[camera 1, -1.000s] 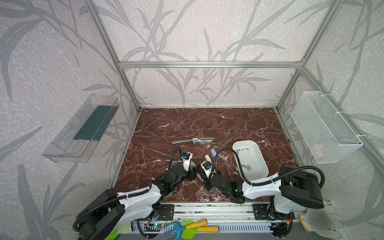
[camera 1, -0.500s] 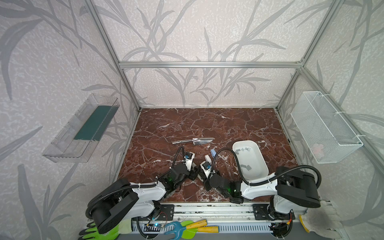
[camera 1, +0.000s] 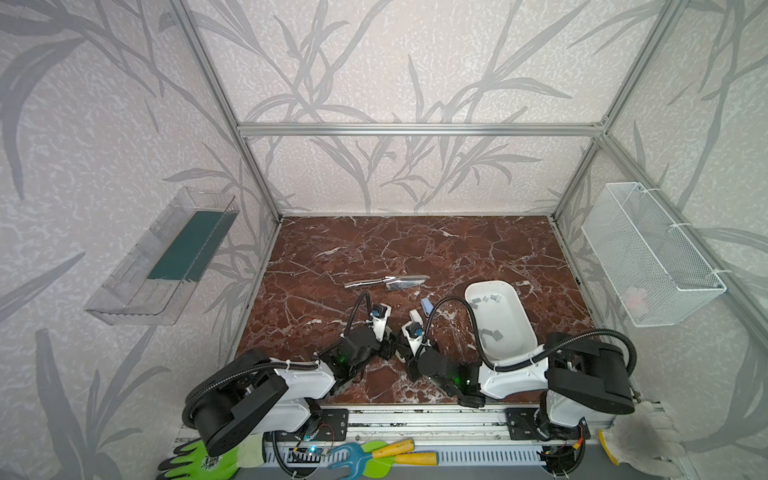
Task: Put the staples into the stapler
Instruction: 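Press the long stapler's black top down with the left gripper while right holds base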
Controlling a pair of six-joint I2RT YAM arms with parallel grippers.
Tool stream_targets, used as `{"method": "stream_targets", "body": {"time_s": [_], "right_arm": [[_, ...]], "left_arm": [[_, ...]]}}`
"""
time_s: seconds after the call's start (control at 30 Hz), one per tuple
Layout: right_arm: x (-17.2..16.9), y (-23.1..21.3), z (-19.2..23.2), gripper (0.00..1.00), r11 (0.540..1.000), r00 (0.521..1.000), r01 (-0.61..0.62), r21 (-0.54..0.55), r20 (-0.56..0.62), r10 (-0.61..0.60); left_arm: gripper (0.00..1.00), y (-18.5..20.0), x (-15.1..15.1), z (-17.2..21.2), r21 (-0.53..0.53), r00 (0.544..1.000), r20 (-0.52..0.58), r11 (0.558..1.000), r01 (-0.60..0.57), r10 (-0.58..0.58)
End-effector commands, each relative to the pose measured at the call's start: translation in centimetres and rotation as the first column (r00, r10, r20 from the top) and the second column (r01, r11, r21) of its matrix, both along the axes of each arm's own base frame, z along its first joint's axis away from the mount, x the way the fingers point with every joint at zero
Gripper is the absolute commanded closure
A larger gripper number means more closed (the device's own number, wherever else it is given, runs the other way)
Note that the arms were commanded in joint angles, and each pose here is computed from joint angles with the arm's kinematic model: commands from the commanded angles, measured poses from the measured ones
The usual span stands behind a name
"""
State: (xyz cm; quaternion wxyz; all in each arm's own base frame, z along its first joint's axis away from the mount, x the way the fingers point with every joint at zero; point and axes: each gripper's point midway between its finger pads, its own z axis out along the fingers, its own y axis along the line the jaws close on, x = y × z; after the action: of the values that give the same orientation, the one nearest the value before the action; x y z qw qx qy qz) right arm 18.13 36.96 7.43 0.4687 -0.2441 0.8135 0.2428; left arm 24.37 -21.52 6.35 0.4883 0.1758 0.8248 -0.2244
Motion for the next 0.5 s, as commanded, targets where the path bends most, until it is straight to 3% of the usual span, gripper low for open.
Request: {"method": "stream_targets", "body": {"time_s": [0.0, 0.33, 0.47], "right_arm": [[-0.8, -1.1, -3.5, 0.76, 0.995, 0.998, -0.016, -0.101, -0.058, 0.011], [-1.4, -2.1, -6.7, 0.79, 0.99, 0.995, 0.003, -0.144, -0.103, -0.018], [-1.3, -2.2, -5.8, 0.79, 0.992, 0.996, 0.006, -0.124, -0.088, -0.017]], "left_arm": [[0.44, -0.4, 0.0, 0.0, 0.003, 1.0, 0.019, 1.0, 0.018, -0.018], [0.45, -0.7, 0.2, -0.6, 0.011, 1.0, 0.011, 1.0, 0.021, -0.021], [0.45, -0.9, 0.4, -0.3, 0.004, 1.0, 0.014, 1.0, 0.018, -0.018]]}}
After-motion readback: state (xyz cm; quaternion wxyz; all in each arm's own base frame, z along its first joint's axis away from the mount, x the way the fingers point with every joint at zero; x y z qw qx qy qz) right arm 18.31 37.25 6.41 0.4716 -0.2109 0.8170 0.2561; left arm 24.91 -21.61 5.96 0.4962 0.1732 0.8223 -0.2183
